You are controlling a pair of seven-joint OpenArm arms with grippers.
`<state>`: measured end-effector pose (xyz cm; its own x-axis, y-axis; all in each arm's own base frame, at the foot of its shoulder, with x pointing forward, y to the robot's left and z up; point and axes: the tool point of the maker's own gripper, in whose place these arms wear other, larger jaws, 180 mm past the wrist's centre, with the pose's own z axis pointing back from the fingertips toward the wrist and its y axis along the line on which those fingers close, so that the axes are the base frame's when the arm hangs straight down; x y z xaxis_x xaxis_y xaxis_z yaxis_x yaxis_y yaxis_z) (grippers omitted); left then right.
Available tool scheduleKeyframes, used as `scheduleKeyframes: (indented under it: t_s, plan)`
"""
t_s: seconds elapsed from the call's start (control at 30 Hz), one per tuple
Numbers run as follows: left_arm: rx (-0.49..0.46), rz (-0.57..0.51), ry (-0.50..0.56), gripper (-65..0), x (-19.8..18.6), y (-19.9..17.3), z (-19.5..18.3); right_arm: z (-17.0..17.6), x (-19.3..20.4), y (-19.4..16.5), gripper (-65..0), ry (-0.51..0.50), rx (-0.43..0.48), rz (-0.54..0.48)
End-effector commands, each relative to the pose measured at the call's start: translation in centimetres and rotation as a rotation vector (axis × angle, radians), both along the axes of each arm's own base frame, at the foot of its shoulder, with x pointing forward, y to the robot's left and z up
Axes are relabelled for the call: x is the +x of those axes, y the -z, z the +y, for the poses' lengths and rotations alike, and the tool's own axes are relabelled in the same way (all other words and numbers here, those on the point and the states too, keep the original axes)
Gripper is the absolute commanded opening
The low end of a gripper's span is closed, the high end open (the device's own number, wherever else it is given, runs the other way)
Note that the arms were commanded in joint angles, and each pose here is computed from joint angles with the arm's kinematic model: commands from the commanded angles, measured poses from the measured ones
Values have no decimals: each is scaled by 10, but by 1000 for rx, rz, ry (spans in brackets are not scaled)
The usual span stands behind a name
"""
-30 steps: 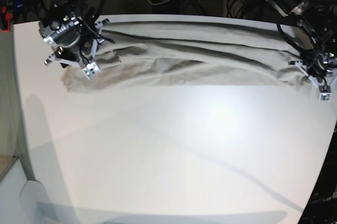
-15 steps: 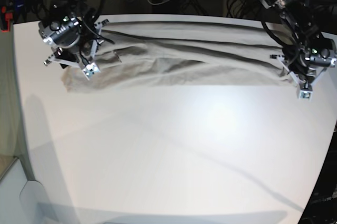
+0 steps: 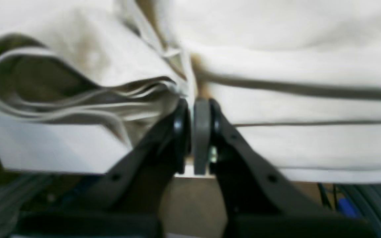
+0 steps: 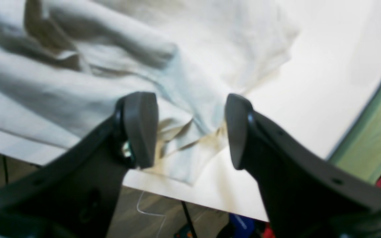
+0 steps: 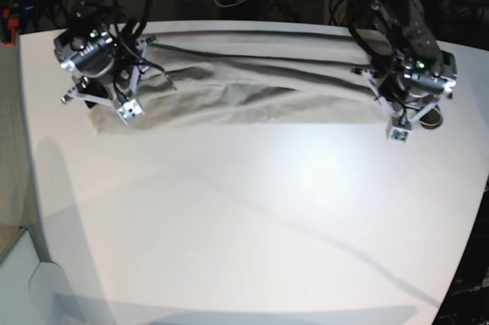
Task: Layout the t-shirt on the table in an organized manner, then fold the t-shirt properly
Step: 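Fold the strip's end with the left gripper toward the right gripper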
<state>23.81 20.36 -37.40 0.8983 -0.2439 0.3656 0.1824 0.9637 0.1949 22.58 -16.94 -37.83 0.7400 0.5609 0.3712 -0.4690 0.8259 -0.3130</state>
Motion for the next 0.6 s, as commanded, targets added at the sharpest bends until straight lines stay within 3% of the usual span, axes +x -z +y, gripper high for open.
scheduleKeyframes:
  t_s: [0.0,0.4,0.57]
  plan:
    - [-11,-14,25,-648,2,-5,-12,1,7,-8,-314,-4,3,-34]
    - [-67,17,385,-648,-6,3,-116,-1,6,-8,-314,2,1,-34]
    - [-191,-29,464,-648,-3,-5,-152,0,7,-8,-314,-1,2,-36]
